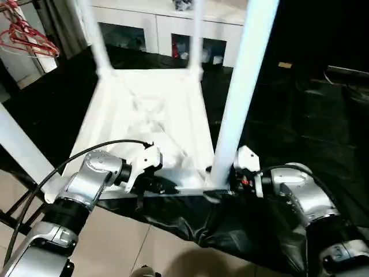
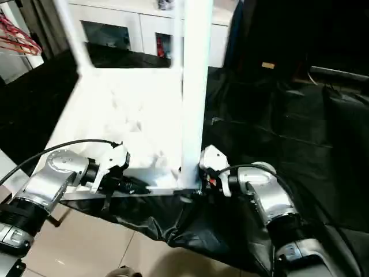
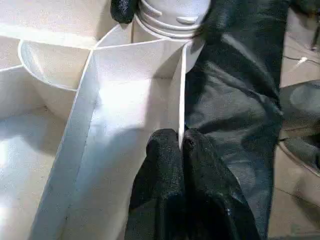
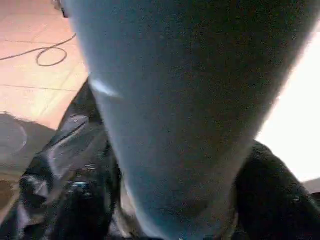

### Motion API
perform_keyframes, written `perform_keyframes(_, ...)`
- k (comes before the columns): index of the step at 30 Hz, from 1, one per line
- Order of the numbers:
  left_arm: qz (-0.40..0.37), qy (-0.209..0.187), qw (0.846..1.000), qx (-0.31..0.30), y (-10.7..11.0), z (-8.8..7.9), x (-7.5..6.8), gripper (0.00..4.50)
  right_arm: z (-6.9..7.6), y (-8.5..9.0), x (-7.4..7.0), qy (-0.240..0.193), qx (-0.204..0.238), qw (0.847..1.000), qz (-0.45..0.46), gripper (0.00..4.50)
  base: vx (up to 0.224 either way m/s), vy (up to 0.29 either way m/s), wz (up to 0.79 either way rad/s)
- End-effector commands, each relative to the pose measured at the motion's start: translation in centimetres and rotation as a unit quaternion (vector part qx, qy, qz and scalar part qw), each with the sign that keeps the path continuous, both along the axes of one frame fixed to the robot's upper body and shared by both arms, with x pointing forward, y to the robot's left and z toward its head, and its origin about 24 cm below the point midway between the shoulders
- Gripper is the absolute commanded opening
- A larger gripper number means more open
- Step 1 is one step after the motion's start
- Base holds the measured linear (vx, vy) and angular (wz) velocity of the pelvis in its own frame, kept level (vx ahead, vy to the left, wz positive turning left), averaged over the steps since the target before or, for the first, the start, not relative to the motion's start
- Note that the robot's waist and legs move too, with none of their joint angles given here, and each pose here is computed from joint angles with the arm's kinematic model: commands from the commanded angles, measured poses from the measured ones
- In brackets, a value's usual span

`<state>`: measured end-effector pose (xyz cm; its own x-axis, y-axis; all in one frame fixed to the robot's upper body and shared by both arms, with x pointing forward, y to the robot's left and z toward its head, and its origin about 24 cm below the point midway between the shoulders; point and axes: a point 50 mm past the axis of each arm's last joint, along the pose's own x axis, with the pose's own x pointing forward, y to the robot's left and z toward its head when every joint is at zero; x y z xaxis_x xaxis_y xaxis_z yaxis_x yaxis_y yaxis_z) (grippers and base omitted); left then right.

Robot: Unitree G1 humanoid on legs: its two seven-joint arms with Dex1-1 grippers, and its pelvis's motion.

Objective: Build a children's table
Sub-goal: Rotate leg to tighten

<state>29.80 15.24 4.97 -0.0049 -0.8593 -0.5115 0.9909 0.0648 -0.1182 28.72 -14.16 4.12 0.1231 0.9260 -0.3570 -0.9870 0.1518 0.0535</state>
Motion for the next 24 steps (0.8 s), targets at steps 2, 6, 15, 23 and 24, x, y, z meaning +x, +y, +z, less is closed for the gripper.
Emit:
perform_keyframes(2, 0.015, -0.02, 1.0, -0.014, -0.6, 0.8, 0.7, 0.0, -0.4, 1.6, -1.0, 0.02, 0.011, 0.998, 0.05, 2.75, 0.0, 0.0, 0.0)
perform_keyframes(6, 0.064, -0.04, 0.997, -0.023, -0.8, 0.7, 1.3, 0.0, -1.1, 1.9, -0.3, 0.015, 0.013, 1.0, -0.015, 2.68, 0.0, 0.0, 0.0)
perform_keyframes(15, 0.22, -0.081, 0.971, -0.048, -4.0, 0.3, 2.9, 0.0, -3.3, 4.0, 2.7, -0.004, 0.001, 0.947, -0.321, 2.66, 0.0, 0.0, 0.0)
perform_keyframes(23, 0.199, -0.085, 0.975, -0.042, -6.8, -0.2, 2.3, 0.0, -3.5, 7.9, 2.3, -0.013, 0.024, 0.943, -0.331, 3.22, 0.0, 0.0, 0.0)
perform_keyframes(24, 0.197, -0.086, 0.976, -0.041, -6.6, -0.2, 2.3, 0.0, -3.3, 7.7, 2.4, -0.012, 0.029, 0.942, -0.334, 3.22, 0.0, 0.0, 0.0)
